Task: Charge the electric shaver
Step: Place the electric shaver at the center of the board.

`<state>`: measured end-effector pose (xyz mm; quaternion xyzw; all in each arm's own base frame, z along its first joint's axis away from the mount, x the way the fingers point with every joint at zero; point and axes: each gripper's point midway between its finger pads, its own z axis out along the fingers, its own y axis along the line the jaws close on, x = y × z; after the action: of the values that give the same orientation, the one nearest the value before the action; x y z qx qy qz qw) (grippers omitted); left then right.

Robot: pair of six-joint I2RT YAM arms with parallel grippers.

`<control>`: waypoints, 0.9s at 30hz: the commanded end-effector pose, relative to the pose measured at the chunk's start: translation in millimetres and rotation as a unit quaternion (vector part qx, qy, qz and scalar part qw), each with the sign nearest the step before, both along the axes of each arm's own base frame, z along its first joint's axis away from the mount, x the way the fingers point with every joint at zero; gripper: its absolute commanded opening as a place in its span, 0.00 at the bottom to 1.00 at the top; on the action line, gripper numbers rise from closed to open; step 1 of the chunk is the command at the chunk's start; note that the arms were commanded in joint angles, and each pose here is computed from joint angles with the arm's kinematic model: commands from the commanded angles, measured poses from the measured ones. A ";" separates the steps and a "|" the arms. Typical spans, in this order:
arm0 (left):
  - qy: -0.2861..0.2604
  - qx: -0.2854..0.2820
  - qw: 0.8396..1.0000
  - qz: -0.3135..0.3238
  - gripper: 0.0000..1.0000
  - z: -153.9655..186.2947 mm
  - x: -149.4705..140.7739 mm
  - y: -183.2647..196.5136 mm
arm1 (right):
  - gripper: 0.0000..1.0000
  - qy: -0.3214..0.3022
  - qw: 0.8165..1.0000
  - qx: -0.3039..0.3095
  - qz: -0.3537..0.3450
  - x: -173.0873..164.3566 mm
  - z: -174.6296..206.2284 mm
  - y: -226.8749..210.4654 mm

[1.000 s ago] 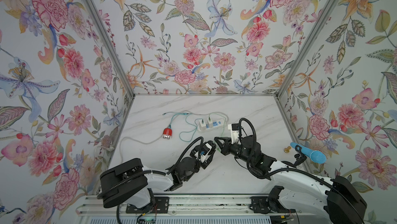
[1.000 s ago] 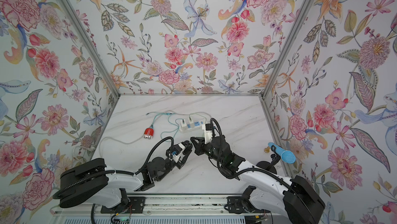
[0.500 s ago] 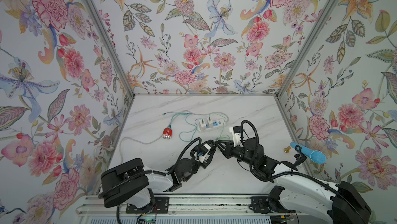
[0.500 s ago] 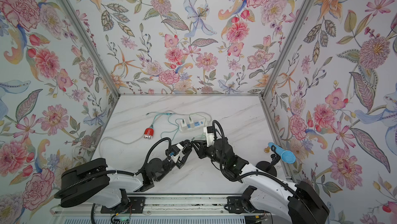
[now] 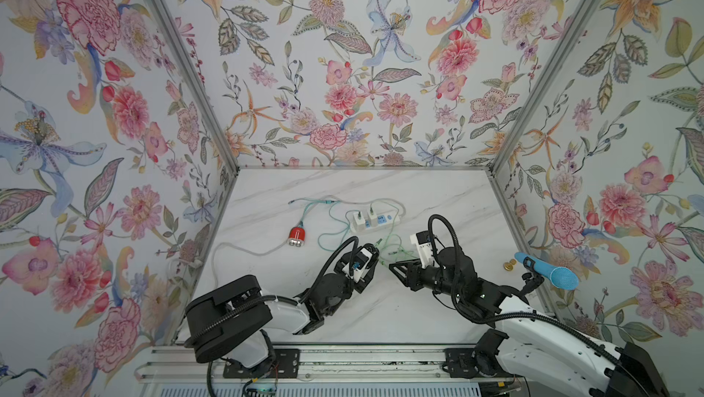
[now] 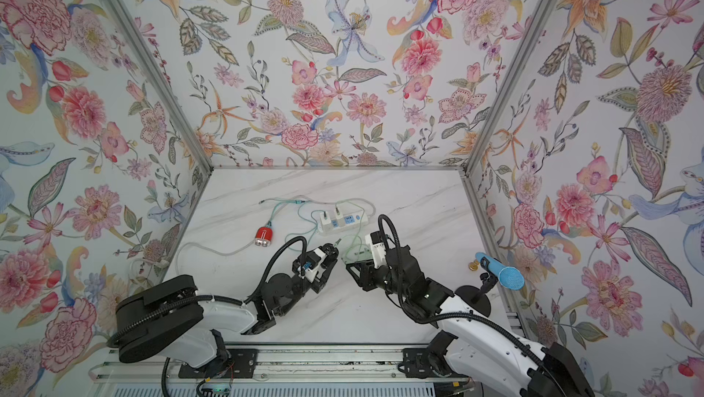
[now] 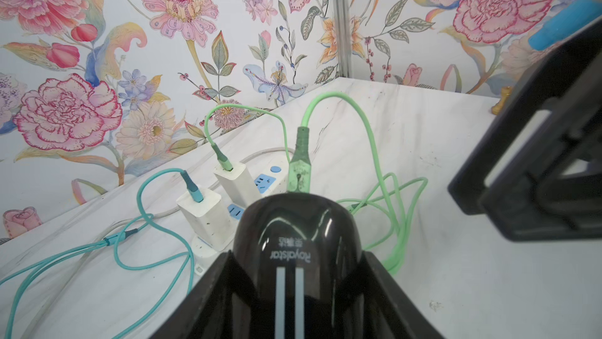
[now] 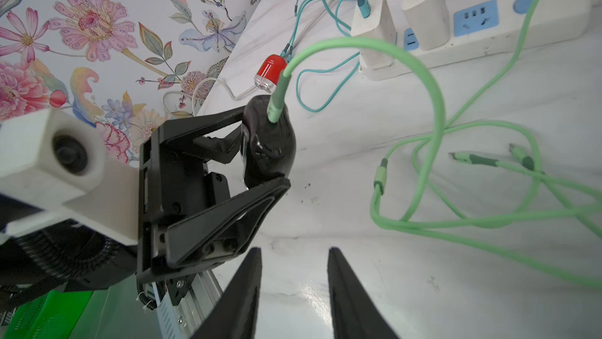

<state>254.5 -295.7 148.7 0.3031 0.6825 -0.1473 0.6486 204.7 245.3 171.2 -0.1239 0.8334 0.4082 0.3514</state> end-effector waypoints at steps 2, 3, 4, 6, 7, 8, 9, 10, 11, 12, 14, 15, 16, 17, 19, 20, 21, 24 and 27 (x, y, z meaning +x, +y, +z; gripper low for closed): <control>0.046 0.065 0.995 0.057 0.00 -14.0 12.6 18.1 | 0.38 -0.010 0.997 -0.029 -0.073 17.3 6.8 -38.3; 0.059 0.073 0.994 0.058 0.00 -18.0 11.5 19.4 | 0.38 -0.010 0.995 -0.031 -0.096 24.1 7.2 -48.6; 0.074 0.079 0.992 0.064 0.00 -21.4 11.0 21.4 | 0.38 -0.013 0.993 -0.032 -0.117 31.0 9.4 -58.3; 0.108 0.097 0.986 0.082 0.00 -31.8 11.1 27.5 | 0.38 -0.022 0.990 -0.034 -0.137 39.8 14.9 -68.4; 0.127 0.107 0.982 0.094 0.00 -38.4 11.0 31.1 | 0.39 -0.025 0.988 -0.037 -0.145 44.2 16.4 -72.5; 0.144 0.118 0.977 0.102 0.00 -45.8 10.1 34.3 | 0.39 -0.025 0.987 -0.041 -0.150 48.6 17.1 -75.3; 0.160 0.126 0.973 0.107 0.00 -53.5 8.2 37.1 | 0.39 -0.024 0.987 -0.046 -0.154 51.9 16.0 -77.0; 0.175 0.132 0.970 0.106 0.00 -61.9 5.0 38.5 | 0.39 -0.023 0.986 -0.051 -0.156 55.2 14.9 -77.9; 0.186 0.136 0.967 0.104 0.00 -69.1 2.2 39.8 | 0.39 -0.022 0.986 -0.057 -0.155 57.4 13.2 -77.6; 0.196 0.139 0.965 0.107 0.00 -75.8 0.2 42.0 | 0.39 -0.021 0.985 -0.063 -0.157 59.6 11.3 -77.8; 0.213 0.143 0.960 0.116 0.00 -86.4 -1.9 45.5 | 0.39 -0.018 0.984 -0.074 -0.162 63.2 6.2 -79.5; 0.219 0.145 0.958 0.119 0.00 -89.9 -2.2 46.1 | 0.39 -0.015 0.983 -0.078 -0.163 64.2 3.2 -80.0; 0.224 0.151 0.956 0.117 0.00 -93.0 -2.9 45.0 | 0.39 -0.011 0.983 -0.081 -0.164 65.1 0.2 -80.4; 0.229 0.156 0.954 0.118 0.00 -95.5 -2.5 43.8 | 0.39 -0.009 0.983 -0.084 -0.162 65.7 -2.9 -80.1; 0.242 0.175 0.948 0.113 0.00 -104.0 -3.8 40.6 | 0.39 -0.002 0.982 -0.091 -0.163 66.3 -9.4 -81.0; 0.249 0.187 0.944 0.112 0.00 -109.5 -4.1 39.7 | 0.39 0.000 0.982 -0.094 -0.165 66.8 -11.7 -81.9; 0.253 0.197 0.941 0.112 0.00 -113.6 -4.0 39.4 | 0.39 0.003 0.982 -0.096 -0.165 66.8 -14.1 -82.4; 0.269 0.229 0.928 0.115 0.00 -134.3 -5.1 40.6 | 0.40 0.005 0.981 -0.097 -0.169 67.1 -18.0 -85.1; 0.271 0.227 0.928 0.115 0.03 -135.3 -4.0 37.8 | 0.40 0.006 0.981 -0.097 -0.170 67.2 -19.6 -87.1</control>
<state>255.2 -267.1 28.3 0.3071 0.8654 -0.0038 0.3959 270.8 162.9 155.9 -0.0119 0.8774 0.2712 0.3955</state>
